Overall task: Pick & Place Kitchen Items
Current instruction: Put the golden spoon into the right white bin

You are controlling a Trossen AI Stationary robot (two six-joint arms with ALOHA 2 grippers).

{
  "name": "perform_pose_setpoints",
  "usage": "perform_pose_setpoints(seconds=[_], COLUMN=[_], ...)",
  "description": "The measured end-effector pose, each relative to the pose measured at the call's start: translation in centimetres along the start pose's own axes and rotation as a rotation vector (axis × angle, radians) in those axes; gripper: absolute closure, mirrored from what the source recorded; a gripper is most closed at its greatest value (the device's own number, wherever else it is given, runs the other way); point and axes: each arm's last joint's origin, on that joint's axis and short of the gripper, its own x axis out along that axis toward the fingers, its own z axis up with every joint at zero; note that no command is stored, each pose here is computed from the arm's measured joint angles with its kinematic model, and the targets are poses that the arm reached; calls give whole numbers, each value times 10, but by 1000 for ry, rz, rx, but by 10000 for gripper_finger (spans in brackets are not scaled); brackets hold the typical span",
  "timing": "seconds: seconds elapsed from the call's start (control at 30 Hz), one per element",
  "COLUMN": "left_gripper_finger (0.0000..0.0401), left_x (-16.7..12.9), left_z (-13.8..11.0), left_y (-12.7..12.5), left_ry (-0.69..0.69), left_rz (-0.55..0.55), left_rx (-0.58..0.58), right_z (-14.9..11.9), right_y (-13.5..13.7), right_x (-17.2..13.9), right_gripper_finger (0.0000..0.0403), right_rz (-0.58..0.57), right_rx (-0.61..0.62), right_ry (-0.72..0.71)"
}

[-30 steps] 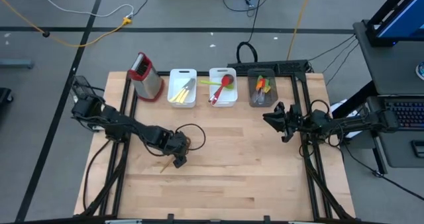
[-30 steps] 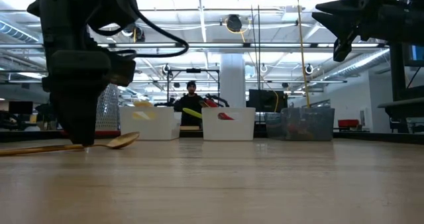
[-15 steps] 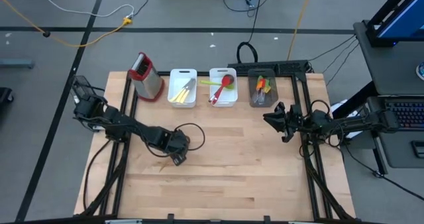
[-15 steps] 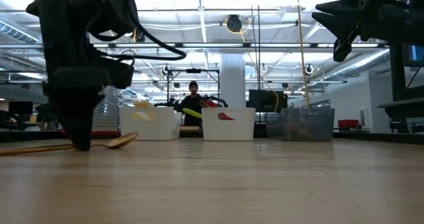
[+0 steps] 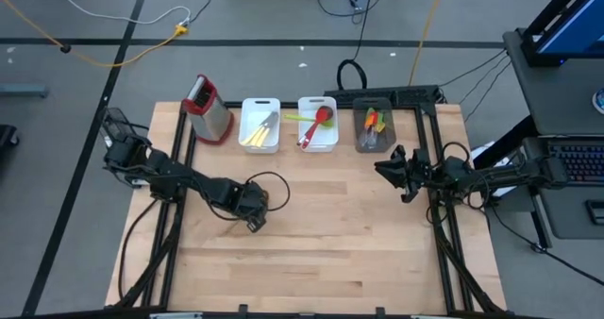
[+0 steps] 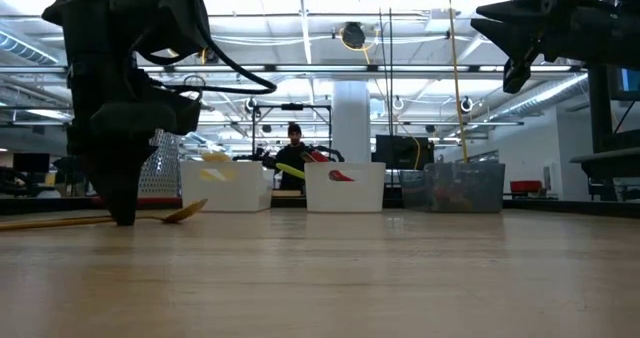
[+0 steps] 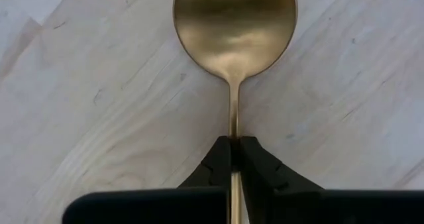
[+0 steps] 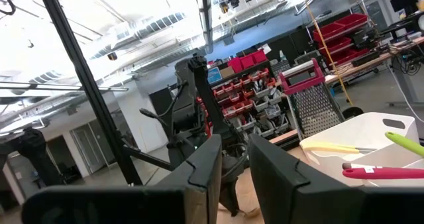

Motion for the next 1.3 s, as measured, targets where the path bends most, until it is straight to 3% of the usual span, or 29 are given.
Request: perform_pose_setpoints(seconds=[0.47,0.67,0.77,0.93,1.2,1.3], left_gripper_finger=[400,400,400,401,401,401], left_x=[-39,-57,-69,-89,-138,-145], left_z=[20,38,54,82,136,155], left_y=[14,7,6,11,23,33], left_ry=[-114,-126,-174,-289,-545,-578], left_rz=[-169,-485,-651,-815,-840,-768], left_rx=[-9,-34,-104,-203,-231,-235], right_z=[0,0,-1,-1,-3,-3], right_y=[0,0,0,-1,-2,-3], right_x=[0,0,0,0,0,0], right_gripper_finger=[335,335,335,335,335,335], right_rz=[-3,-3,-6,-9,-38,-55], right_rx=[0,0,-1,-2,-4,16], right_ry=[-1,0,4,12,17,10])
